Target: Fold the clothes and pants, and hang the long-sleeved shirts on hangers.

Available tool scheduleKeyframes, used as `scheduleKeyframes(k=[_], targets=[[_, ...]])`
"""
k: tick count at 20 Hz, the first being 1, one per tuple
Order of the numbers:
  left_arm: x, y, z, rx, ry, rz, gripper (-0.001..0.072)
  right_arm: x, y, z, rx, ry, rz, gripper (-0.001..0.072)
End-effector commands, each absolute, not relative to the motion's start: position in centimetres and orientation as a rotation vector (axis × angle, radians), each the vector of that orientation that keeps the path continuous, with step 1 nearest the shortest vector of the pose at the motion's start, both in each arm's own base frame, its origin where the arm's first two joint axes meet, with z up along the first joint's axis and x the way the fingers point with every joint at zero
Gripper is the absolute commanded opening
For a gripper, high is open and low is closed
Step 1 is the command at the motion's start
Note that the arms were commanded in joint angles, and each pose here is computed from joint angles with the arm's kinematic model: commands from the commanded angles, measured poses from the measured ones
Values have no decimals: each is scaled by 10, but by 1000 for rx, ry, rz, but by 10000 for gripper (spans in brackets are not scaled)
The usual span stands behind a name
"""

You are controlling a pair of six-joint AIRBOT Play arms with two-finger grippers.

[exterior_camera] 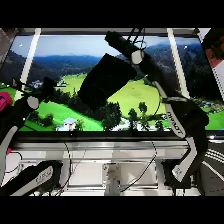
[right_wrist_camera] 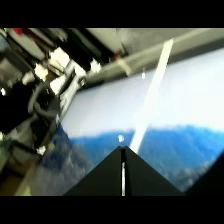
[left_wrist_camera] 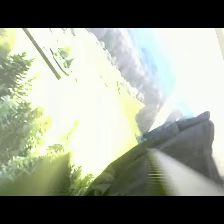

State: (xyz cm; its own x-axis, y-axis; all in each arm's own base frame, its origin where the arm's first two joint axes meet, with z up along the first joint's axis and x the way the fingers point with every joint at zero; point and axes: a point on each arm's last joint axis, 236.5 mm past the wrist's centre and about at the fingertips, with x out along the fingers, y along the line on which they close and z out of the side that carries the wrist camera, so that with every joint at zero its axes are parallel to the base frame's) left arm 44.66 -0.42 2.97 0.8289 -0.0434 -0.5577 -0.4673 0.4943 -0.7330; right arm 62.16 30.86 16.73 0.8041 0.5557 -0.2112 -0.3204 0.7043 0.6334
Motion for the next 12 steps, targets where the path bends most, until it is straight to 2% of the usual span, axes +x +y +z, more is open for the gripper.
scheduleKeyframes(k=[1, 2, 6, 9, 12], targets=[[445, 1, 43, -1049, 528, 273, 21, 605, 263, 145, 526, 664, 540, 5], [444, 0, 53, -1000, 513, 245, 22, 604, 239, 140, 525, 711, 524, 4], [430, -39, 119, -538, 416, -8, 21, 580, 163, 99, 595, 918, 568, 2], [407, -74, 171, -456, 315, -140, 21, 539, 146, 60, 788, 1084, 682, 2], [386, -99, 204, -406, 245, -232, 21, 514, 168, 18, 1043, 1166, 702, 6]])
